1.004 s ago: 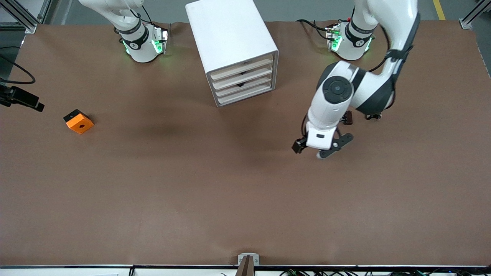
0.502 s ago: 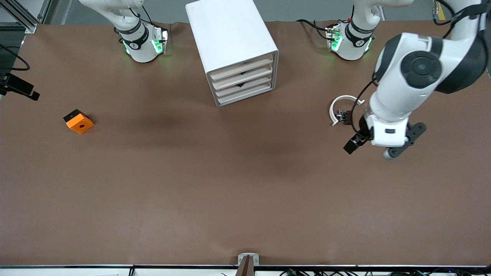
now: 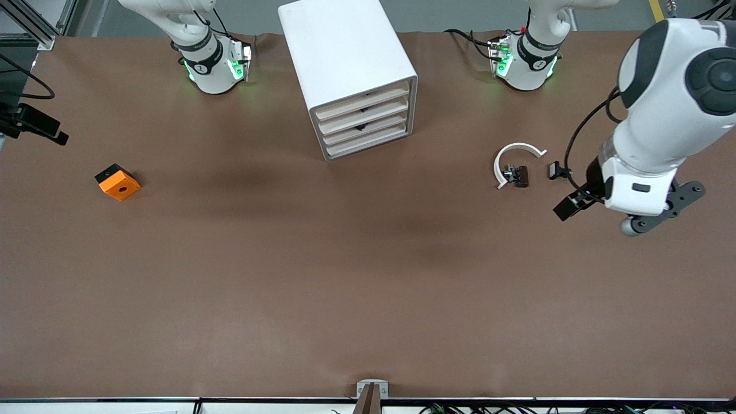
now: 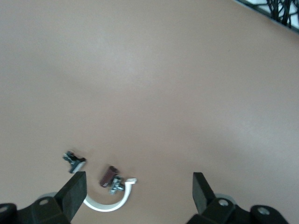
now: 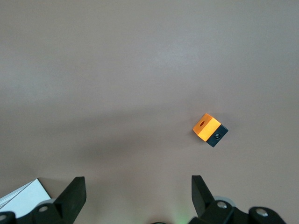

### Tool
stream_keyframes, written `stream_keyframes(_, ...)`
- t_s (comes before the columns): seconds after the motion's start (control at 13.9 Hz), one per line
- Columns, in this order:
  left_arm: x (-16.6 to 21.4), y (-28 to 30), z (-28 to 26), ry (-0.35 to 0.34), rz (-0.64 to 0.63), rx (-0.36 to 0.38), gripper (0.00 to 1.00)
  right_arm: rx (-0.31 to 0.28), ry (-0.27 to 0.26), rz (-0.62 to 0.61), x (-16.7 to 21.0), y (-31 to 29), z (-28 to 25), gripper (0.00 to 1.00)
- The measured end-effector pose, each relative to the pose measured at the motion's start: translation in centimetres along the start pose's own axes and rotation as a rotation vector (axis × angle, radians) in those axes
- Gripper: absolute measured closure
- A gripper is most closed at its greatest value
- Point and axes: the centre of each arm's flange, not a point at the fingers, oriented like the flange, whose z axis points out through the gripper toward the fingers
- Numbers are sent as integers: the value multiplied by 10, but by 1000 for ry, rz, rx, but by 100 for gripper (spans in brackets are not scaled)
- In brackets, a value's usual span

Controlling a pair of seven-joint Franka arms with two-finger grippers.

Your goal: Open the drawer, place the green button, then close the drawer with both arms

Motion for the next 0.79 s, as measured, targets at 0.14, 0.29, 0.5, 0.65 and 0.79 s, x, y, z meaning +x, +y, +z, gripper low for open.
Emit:
stream_keyframes(0.14, 3, -18, -14, -3, 105, 7, 0, 0, 1, 0, -1, 0, -1, 0)
stream_keyframes(0.29, 1, -39, -33, -6, 205, 14, 0, 1, 3, 0, -3, 1, -3, 0)
stream_keyframes(0.5, 1, -64, -50, -8, 292, 21, 0, 4, 3, 2, -13, 3, -4, 0)
stream_keyframes(0.65, 4, -70, -47, -15, 313, 24, 0, 6, 7, 3, -20, 4, -5, 0)
stream_keyframes(0.79, 5, -75, -47, -18, 339, 25, 0, 7, 19, 3, -23, 5, -5, 0)
